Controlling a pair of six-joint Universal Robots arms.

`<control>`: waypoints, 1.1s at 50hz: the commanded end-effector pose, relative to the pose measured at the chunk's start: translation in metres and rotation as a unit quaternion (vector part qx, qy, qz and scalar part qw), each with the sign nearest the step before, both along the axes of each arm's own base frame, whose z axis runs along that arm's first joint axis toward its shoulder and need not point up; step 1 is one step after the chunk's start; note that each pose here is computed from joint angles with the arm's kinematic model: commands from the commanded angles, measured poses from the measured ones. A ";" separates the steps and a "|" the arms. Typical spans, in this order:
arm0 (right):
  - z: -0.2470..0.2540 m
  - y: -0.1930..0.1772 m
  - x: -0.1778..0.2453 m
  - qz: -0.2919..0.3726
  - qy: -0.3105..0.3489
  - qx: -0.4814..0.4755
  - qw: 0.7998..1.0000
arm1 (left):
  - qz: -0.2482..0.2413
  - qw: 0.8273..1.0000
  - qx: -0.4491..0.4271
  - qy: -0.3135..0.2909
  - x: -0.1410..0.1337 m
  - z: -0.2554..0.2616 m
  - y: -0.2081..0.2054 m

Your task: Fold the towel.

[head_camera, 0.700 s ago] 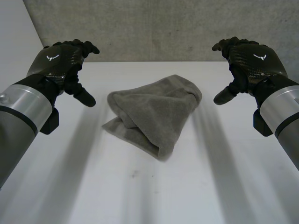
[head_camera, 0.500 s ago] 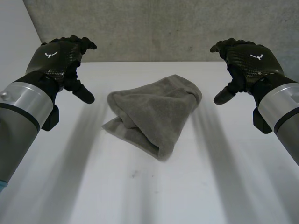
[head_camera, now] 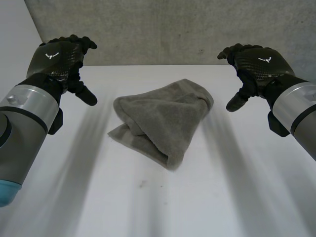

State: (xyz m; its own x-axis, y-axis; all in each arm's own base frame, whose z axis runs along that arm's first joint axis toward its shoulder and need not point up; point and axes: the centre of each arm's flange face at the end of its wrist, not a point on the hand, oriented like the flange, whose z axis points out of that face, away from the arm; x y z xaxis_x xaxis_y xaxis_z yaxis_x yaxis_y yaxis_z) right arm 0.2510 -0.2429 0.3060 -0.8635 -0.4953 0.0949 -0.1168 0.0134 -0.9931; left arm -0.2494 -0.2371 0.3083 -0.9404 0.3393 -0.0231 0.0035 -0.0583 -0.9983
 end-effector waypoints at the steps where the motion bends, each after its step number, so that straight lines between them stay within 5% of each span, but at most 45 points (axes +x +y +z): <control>1: -0.003 -0.005 0.001 0.015 0.015 -0.001 1.000 | 0.013 1.000 -0.002 -0.004 -0.001 -0.005 -0.005; 55: -0.003 -0.005 0.001 0.014 0.015 0.000 1.000 | 0.014 1.000 -0.006 -0.003 0.000 -0.002 -0.004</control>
State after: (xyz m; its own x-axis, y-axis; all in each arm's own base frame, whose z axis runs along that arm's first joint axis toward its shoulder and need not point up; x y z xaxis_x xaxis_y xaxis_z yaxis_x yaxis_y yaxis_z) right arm 0.2523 -0.2474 0.3029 -0.8470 -0.5182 0.1188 -0.1446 0.0096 -0.9894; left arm -0.2496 -0.2407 0.3058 -0.9484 0.3156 -0.0305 0.0097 -0.0672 -0.9977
